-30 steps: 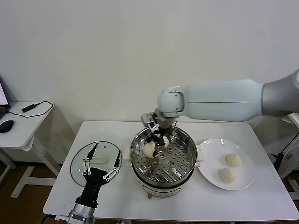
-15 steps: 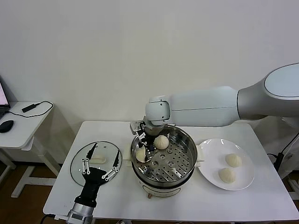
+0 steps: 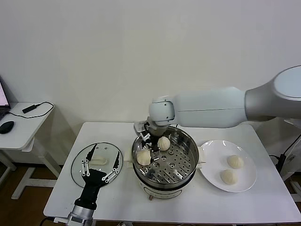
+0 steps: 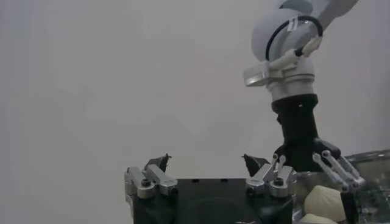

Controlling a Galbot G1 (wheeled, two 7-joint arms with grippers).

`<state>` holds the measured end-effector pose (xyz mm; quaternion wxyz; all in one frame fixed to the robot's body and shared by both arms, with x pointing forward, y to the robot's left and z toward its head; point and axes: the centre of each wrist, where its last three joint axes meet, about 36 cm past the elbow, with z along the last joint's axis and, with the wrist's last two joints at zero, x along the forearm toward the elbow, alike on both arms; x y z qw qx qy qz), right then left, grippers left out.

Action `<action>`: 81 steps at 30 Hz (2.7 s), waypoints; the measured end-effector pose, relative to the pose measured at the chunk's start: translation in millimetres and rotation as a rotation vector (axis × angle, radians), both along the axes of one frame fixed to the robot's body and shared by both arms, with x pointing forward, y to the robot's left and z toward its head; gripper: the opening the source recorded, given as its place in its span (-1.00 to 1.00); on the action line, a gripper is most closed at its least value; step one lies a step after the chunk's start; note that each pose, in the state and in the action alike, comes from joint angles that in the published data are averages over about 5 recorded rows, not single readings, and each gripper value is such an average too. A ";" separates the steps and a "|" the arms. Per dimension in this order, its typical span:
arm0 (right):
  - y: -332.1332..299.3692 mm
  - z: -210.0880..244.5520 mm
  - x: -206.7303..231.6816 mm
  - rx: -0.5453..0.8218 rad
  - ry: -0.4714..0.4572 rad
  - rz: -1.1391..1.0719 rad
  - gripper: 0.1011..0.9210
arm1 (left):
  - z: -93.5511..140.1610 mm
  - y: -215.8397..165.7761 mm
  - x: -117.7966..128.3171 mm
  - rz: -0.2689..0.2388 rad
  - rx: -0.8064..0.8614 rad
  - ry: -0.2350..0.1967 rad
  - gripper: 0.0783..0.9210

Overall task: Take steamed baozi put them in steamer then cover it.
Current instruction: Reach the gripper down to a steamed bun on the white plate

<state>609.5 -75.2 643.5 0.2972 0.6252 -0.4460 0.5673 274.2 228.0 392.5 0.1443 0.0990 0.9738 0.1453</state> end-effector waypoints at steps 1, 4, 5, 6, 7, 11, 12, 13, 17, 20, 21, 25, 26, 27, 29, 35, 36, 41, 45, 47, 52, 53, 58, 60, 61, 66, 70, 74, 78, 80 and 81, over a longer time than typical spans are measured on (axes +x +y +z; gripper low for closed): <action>-10.0 7.7 1.7 -0.001 -0.002 -0.004 0.76 | 0.4 -0.3 0.0 -0.001 0.000 -0.001 0.77; -45.5 31.0 7.4 -0.008 -0.010 -0.022 0.76 | 1.0 -1.1 0.1 -0.005 0.000 -0.003 0.77; -59.0 38.0 9.2 -0.011 -0.014 -0.030 0.76 | 1.0 -1.4 0.1 -0.007 0.001 -0.003 0.77; -73.5 44.1 10.9 -0.013 -0.017 -0.038 0.76 | 1.0 -1.6 0.1 -0.008 0.001 -0.003 0.77; -88.8 49.1 12.4 -0.016 -0.020 -0.048 0.76 | 0.9 -1.9 0.0 -0.010 0.001 -0.003 0.77; -151.3 58.5 15.2 -0.023 -0.026 -0.092 0.76 | 0.7 -2.8 -0.3 -0.013 0.001 -0.003 0.77; -166.9 58.1 15.3 -0.024 -0.026 -0.104 0.76 | 0.7 -3.2 -0.4 -0.013 0.001 -0.003 0.77; -182.4 56.4 15.2 -0.025 -0.024 -0.117 0.76 | 0.7 -3.6 -0.5 -0.013 0.000 -0.004 0.77; -240.2 39.5 12.4 -0.035 -0.010 -0.166 0.76 | 1.5 -5.0 -1.3 -0.013 -0.003 -0.006 0.77; -276.8 21.0 8.4 -0.044 0.002 -0.195 0.76 | 2.2 -5.1 -2.4 -0.009 -0.004 -0.007 0.77; -287.2 13.9 6.9 -0.047 0.006 -0.204 0.76 | 2.1 -4.8 -2.9 -0.007 -0.003 -0.006 0.77; -319.6 -17.8 0.7 -0.059 0.029 -0.233 0.76 | 0.5 -3.1 -4.7 0.000 0.003 -0.004 0.77; -325.5 -26.3 -0.8 -0.061 0.036 -0.238 0.76 | 0.2 -2.7 -5.1 0.002 0.004 -0.004 0.77; -330.9 -34.9 -2.2 -0.063 0.042 -0.244 0.76 | 0.0 -2.4 -5.4 0.004 0.004 -0.004 0.77; -340.0 -51.7 -4.7 -0.068 0.053 -0.253 0.76 | -0.3 -1.7 -6.2 0.007 0.005 -0.002 0.77; -355.3 -95.2 -11.1 -0.084 0.082 -0.267 0.76 | -1.6 0.7 -8.1 0.018 0.011 0.002 0.77; -356.4 -101.7 -12.2 -0.085 0.085 -0.268 0.76 | -2.1 1.1 -8.3 0.020 0.013 0.003 0.77; -360.6 -129.9 -17.7 -0.091 0.095 -0.272 0.76 | -4.5 2.4 -9.2 0.023 0.020 0.007 0.77; -363.5 -146.9 -21.8 -0.096 0.097 -0.278 0.76 | -4.2 2.1 -9.8 0.024 0.020 0.006 0.77; -364.7 -154.1 -24.1 -0.097 0.097 -0.281 0.76 | -4.5 1.7 -10.1 0.024 0.021 0.006 0.77; -365.3 -168.0 -29.4 -0.094 0.094 -0.288 0.76 | -6.6 0.5 -10.8 0.021 0.022 0.009 0.77; -365.2 -169.9 -30.0 -0.093 0.092 -0.290 0.76 | -6.6 0.4 -10.8 0.021 0.022 0.009 0.77; -365.2 -176.5 -31.6 -0.086 0.080 -0.301 0.76 | -6.3 0.4 -10.4 0.021 0.023 0.006 0.77; -365.0 -178.4 -32.0 -0.085 0.076 -0.303 0.76 | -6.3 0.9 -10.2 0.022 0.024 0.006 0.77; -364.8 -179.3 -32.2 -0.084 0.074 -0.304 0.76 | -6.4 1.2 -10.1 0.022 0.025 0.006 0.77; -363.5 -183.3 -33.4 -0.084 0.072 -0.307 0.67 | -6.4 2.1 -9.8 0.024 0.027 0.005 0.77; -362.7 -182.7 -33.9 -0.081 0.068 -0.309 0.50 | -6.1 1.8 -10.1 0.023 0.027 0.005 0.77; -362.5 -177.1 -34.4 -0.077 0.067 -0.309 0.34 | -6.2 1.7 -10.4 0.020 0.027 0.004 0.77; -359.2 -160.1 -29.9 -0.068 0.059 -0.295 0.31 | -6.3 1.5 -10.8 0.016 0.029 0.003 0.77; -353.6 -145.6 -24.5 -0.060 0.050 -0.272 0.31 | -6.1 1.4 -10.9 0.013 0.030 0.002 0.77; -349.5 -136.4 -21.0 -0.054 0.042 -0.256 0.31 | -5.8 1.3 -10.9 0.010 0.030 0.001 0.77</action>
